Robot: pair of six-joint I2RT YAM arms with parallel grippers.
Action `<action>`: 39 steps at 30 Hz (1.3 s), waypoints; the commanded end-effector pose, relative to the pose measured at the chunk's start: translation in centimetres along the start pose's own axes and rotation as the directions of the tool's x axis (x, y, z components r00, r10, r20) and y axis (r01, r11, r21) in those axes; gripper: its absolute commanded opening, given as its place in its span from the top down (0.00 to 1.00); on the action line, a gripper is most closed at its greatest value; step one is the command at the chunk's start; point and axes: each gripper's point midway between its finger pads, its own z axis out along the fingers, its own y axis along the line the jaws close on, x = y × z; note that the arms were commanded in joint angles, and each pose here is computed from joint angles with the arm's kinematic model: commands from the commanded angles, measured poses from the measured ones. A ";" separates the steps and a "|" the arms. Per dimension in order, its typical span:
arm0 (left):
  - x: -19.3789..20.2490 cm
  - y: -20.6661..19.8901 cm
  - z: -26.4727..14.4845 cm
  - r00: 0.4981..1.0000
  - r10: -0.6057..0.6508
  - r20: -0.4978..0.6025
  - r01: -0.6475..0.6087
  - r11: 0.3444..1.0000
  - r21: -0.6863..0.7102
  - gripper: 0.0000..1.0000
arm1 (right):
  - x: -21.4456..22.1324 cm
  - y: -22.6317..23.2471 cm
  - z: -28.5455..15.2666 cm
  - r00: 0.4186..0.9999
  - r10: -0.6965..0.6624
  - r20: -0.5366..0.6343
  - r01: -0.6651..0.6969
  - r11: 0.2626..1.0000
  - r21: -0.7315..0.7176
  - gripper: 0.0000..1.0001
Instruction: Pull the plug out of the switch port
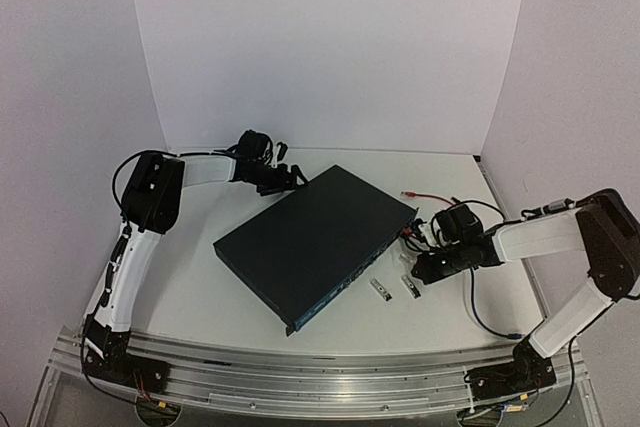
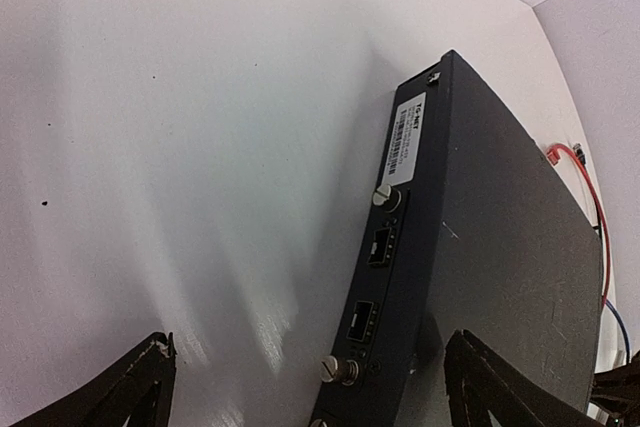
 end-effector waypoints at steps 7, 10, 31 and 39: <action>6.1 3.9 1.3 0.980 -0.120 -0.156 0.110 0.991 -0.074 0.06 | -0.5 3.0 -3.7 0.999 -0.033 0.029 0.036 0.991 -0.128 0.98; 6.1 3.7 1.1 0.981 -0.120 -0.155 0.110 0.991 -0.071 0.06 | 0.6 5.2 -4.0 0.995 -0.098 -0.020 0.092 0.977 -0.194 0.97; 5.9 2.9 0.0 0.985 -0.108 -0.135 0.101 0.993 -0.056 0.06 | -3.4 5.3 -4.3 0.984 -0.165 0.066 0.166 0.986 -0.008 0.21; 3.4 1.6 -1.3 0.995 -0.061 -0.079 0.057 0.997 -0.046 0.02 | -8.5 -3.4 -6.7 0.949 0.206 0.239 -0.242 0.961 0.132 0.10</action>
